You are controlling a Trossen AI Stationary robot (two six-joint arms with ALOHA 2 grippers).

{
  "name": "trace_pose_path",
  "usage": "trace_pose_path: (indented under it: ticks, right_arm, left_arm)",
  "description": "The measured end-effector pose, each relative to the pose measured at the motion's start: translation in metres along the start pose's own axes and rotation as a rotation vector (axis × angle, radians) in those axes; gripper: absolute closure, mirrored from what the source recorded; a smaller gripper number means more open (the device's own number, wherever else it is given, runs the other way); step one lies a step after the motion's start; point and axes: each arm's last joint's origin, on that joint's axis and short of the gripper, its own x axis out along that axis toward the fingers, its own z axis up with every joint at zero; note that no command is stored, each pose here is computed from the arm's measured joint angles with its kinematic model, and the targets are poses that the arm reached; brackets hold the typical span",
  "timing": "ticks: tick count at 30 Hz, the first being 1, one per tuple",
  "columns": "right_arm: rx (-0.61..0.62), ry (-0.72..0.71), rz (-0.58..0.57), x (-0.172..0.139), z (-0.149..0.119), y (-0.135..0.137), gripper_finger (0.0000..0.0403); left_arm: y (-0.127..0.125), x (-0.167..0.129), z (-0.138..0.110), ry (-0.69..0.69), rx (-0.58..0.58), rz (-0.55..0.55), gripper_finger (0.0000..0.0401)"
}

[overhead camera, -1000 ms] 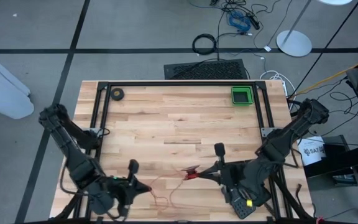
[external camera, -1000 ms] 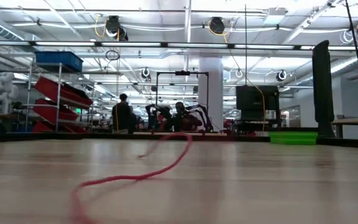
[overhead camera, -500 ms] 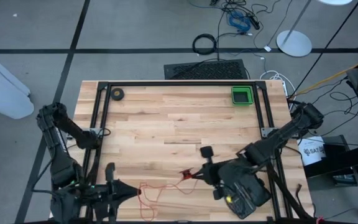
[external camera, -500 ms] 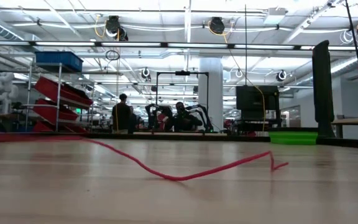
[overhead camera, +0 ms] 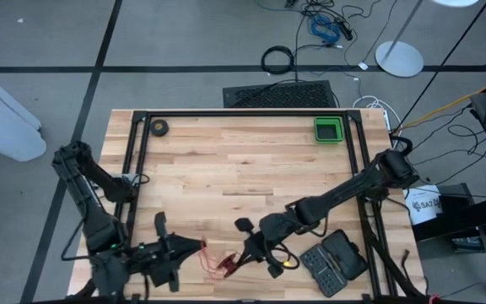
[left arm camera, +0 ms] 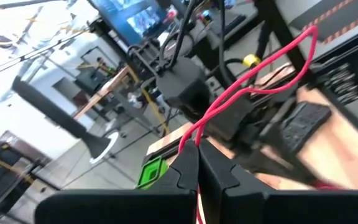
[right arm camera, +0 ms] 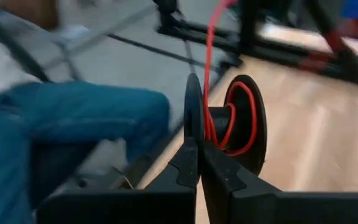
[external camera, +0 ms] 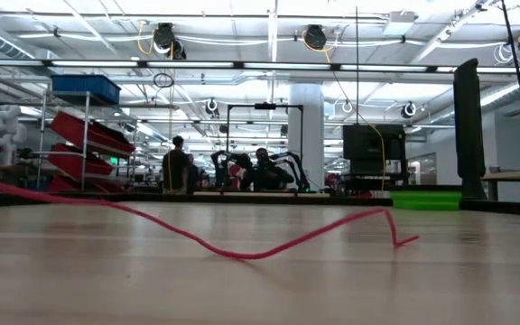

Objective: Coil cords
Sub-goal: Uncoil the red wire on the black spool

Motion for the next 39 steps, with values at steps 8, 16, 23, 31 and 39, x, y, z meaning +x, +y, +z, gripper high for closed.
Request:
trace_pose_path:
  ticks: [8,16,23,31,39]
  right_arm:
    - [-0.02,-0.079,0.081,-0.001,0.008,0.004,0.0403]
    - [-0.082,-0.185,0.207,-0.005,0.037,0.03,0.0403]
    - [-0.182,-0.271,0.289,-0.009,0.064,0.06,0.0403]
    - [-0.325,-0.361,0.318,-0.016,0.088,0.087,0.0403]
    - [-0.423,-0.347,0.162,-0.028,0.11,0.1,0.0403]
  left_arm:
    - [-0.007,0.033,-0.012,0.075,0.043,0.053,0.0399]
    - [-0.006,0.058,-0.023,0.14,0.041,0.115,0.0399]
    - [-0.008,0.079,-0.042,0.234,0.023,0.165,0.0399]
    - [-0.008,0.094,-0.062,0.309,0.003,0.029,0.0399]
    - [-0.016,0.094,-0.069,0.32,-0.008,-0.286,0.0399]
